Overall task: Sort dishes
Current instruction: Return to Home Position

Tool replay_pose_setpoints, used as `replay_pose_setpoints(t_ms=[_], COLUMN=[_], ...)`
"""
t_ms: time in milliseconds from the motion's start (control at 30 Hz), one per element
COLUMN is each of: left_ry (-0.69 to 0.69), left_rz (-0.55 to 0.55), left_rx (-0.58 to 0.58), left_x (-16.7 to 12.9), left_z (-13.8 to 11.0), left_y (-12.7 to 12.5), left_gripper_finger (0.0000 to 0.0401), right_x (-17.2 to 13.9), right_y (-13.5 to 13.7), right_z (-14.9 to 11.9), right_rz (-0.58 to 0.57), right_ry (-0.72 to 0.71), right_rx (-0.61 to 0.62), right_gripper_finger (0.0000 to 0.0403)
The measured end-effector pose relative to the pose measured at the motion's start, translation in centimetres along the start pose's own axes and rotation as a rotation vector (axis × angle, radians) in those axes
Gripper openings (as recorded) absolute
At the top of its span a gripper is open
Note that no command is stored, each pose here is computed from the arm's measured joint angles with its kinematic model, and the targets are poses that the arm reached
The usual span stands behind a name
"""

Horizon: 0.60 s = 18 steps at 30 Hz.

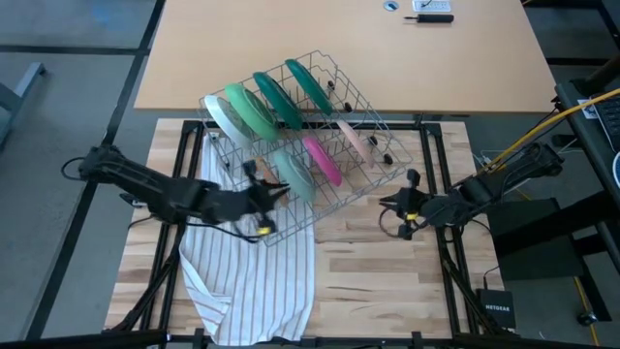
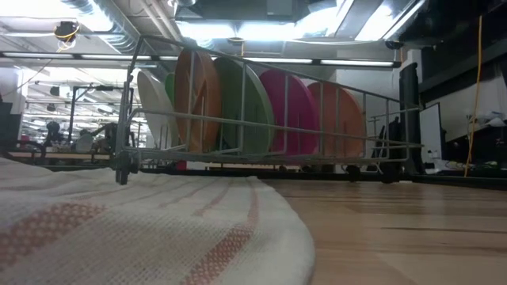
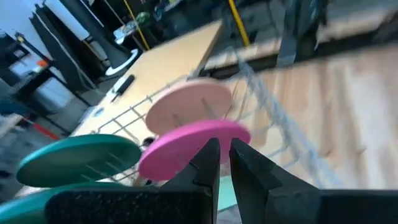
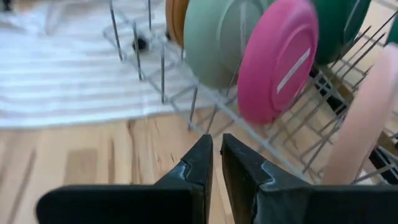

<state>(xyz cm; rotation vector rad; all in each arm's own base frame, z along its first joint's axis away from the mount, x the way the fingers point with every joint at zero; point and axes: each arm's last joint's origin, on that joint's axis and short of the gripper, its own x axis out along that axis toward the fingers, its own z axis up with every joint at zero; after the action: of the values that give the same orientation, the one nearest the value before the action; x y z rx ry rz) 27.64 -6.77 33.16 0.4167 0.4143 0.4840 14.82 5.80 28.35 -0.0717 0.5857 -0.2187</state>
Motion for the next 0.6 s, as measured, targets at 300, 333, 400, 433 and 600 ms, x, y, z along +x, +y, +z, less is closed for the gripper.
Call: replay_pose_setpoints(t_ms=[300,333,400,433,600], left_ry=[-0.071,-0.079,-0.100,-0.107,-0.176], left_rz=[-0.051,-0.052,-0.072,-0.083,-0.158], left_rx=[-0.222,-0.240,-0.243,-0.239,-0.311], left_x=[-8.0,-8.6,-9.4,-9.6,-10.2], left_z=[-1.1,-1.7,-3.2,-4.0,-8.6], left_y=[7.2,7.8,8.5,8.7,8.8], left_gripper_finger=[0.0029,0.0029,0.0029,0.0029,0.0029], right_x=[-5.1,-5.5,-6.3,-6.6,-7.0], right_y=[-3.7,-4.2,-5.1,-5.5,-6.9], right_z=[0.9,0.6,-0.2,-0.7,-4.0], right_rz=[-0.040,-0.048,-0.063,-0.068,-0.048], right_ry=[-0.205,-0.225,-0.266,-0.287,-0.348], right_rx=[0.115,0.131,0.162,0.181,0.267], right_gripper_finger=[0.0039,0.0039,0.0039,0.0039,0.0039])
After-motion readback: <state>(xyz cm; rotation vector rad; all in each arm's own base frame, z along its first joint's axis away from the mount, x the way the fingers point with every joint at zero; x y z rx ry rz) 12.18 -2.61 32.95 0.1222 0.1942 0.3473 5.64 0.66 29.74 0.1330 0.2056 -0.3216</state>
